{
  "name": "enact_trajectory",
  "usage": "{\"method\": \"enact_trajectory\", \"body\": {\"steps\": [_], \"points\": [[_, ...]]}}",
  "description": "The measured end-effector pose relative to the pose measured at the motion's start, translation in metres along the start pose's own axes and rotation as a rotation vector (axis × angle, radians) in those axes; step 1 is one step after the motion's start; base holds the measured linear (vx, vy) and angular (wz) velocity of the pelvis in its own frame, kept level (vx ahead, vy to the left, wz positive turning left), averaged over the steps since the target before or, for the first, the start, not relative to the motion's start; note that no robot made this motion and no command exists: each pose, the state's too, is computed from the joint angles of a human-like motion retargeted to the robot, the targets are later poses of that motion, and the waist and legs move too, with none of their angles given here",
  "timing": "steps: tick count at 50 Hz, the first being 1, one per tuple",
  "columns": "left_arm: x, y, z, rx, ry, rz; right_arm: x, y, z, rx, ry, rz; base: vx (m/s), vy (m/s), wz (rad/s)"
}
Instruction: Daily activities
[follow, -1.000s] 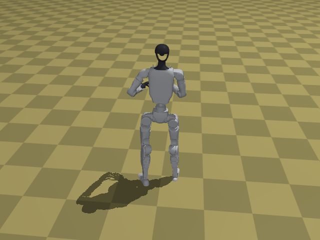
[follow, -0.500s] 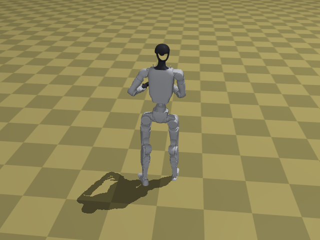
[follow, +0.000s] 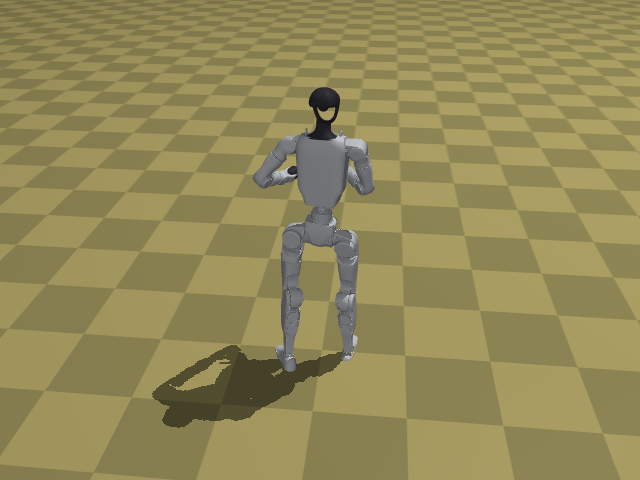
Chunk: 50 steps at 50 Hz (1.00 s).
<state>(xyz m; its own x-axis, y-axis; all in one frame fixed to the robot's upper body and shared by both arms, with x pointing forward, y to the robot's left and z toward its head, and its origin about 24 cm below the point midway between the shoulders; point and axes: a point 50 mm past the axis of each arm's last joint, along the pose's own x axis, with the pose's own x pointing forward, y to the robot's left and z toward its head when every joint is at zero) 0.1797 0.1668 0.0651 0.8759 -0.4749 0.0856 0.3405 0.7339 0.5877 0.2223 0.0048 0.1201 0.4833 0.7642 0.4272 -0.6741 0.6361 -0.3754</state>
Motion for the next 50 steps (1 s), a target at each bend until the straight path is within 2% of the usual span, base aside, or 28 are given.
{"method": "enact_trajectory", "body": {"steps": [9, 15, 18, 22, 29, 35, 50], "points": [[0.023, 0.001, 0.023, -0.023, -0.153, -0.029, 0.0, -0.007, 0.012, -0.019, -0.057, 0.004, 0.0, 0.0, 0.0], [0.071, 0.008, 0.075, -0.018, -0.461, -0.017, -0.001, -0.013, 0.023, -0.035, -0.109, -0.032, 0.0, 0.0, 0.0], [0.088, 0.013, 0.096, -0.007, -0.573, 0.0, -0.005, -0.032, 0.041, -0.112, -0.188, -0.104, 0.0, 0.0, 0.0], [0.096, 0.027, 0.122, 0.034, -0.719, 0.082, -0.018, -0.075, 0.095, -0.333, -0.408, -0.264, 0.0, 0.0, 0.0], [0.089, 0.059, 0.198, 0.151, -1.151, 0.305, -0.026, -0.087, 0.149, -0.467, -0.719, -0.44, 0.0, 0.0, 0.0], [0.071, 0.067, 0.244, 0.243, -1.444, 0.418, -0.031, -0.085, 0.177, -0.523, -0.934, -0.505, 0.0, 0.0, 0.0], [0.056, 0.06, 0.267, 0.337, -1.629, 0.377, -0.032, -0.081, 0.189, -0.532, -1.057, -0.504, 0.0, 0.0, 0.0]]}}
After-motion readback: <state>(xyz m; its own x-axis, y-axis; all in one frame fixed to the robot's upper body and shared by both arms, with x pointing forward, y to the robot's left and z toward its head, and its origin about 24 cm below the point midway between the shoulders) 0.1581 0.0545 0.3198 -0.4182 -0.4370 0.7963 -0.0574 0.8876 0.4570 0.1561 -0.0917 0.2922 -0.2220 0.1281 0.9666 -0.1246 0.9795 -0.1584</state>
